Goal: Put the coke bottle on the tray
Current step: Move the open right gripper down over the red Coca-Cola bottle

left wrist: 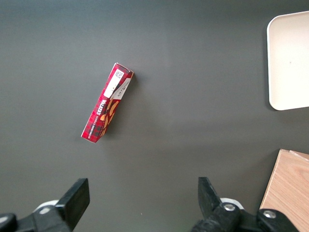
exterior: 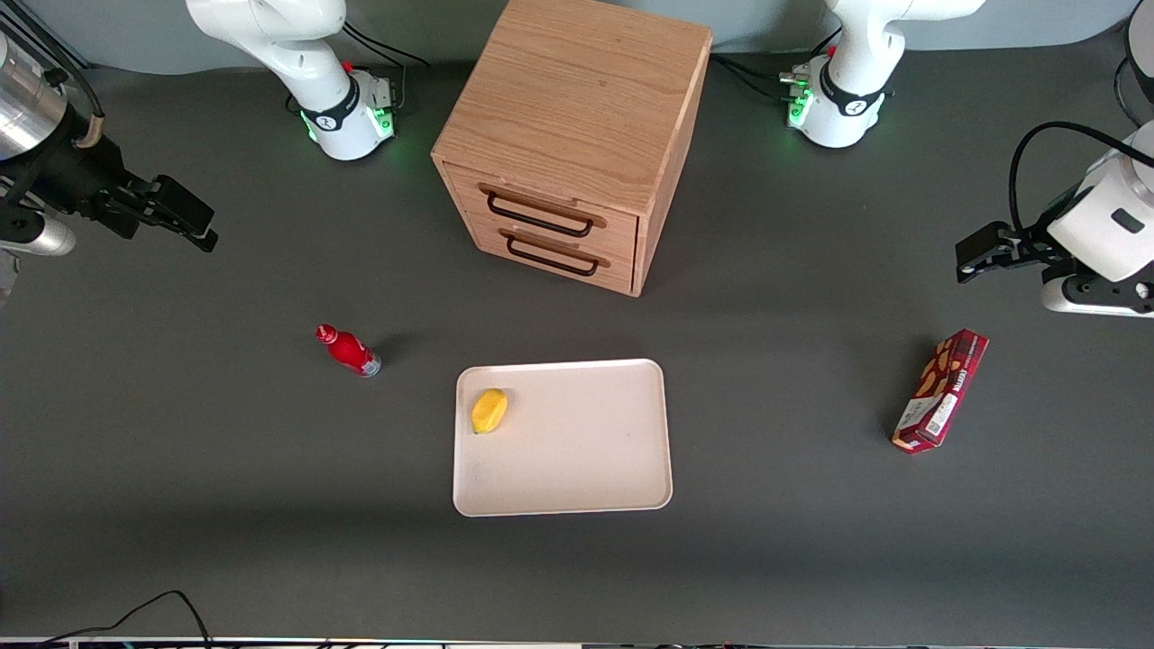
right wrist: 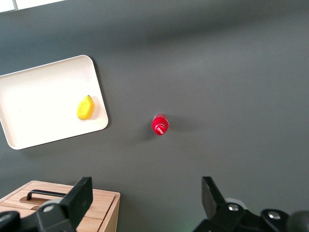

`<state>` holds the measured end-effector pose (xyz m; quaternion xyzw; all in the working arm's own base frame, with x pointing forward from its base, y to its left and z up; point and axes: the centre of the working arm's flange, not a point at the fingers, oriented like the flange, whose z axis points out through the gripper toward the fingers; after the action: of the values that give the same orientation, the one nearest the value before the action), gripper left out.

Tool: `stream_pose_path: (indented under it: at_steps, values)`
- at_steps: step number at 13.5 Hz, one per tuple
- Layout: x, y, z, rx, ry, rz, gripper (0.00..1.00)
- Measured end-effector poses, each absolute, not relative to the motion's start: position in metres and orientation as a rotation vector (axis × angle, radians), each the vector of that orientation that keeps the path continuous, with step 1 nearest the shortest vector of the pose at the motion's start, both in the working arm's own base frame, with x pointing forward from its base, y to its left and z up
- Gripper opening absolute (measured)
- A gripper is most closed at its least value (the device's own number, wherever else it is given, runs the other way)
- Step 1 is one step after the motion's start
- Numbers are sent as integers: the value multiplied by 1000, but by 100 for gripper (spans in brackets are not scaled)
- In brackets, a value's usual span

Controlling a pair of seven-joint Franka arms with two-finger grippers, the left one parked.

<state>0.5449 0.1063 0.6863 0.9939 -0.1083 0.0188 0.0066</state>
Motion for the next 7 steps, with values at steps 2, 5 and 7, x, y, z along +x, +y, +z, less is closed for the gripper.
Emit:
stream_pose_path:
  at_steps: [2,5,7]
  values:
    - [546,107,685,3119,-338,52,100]
    - [545,108,687,3125,-337,54,100]
    - [546,109,684,3124,-334,42,100]
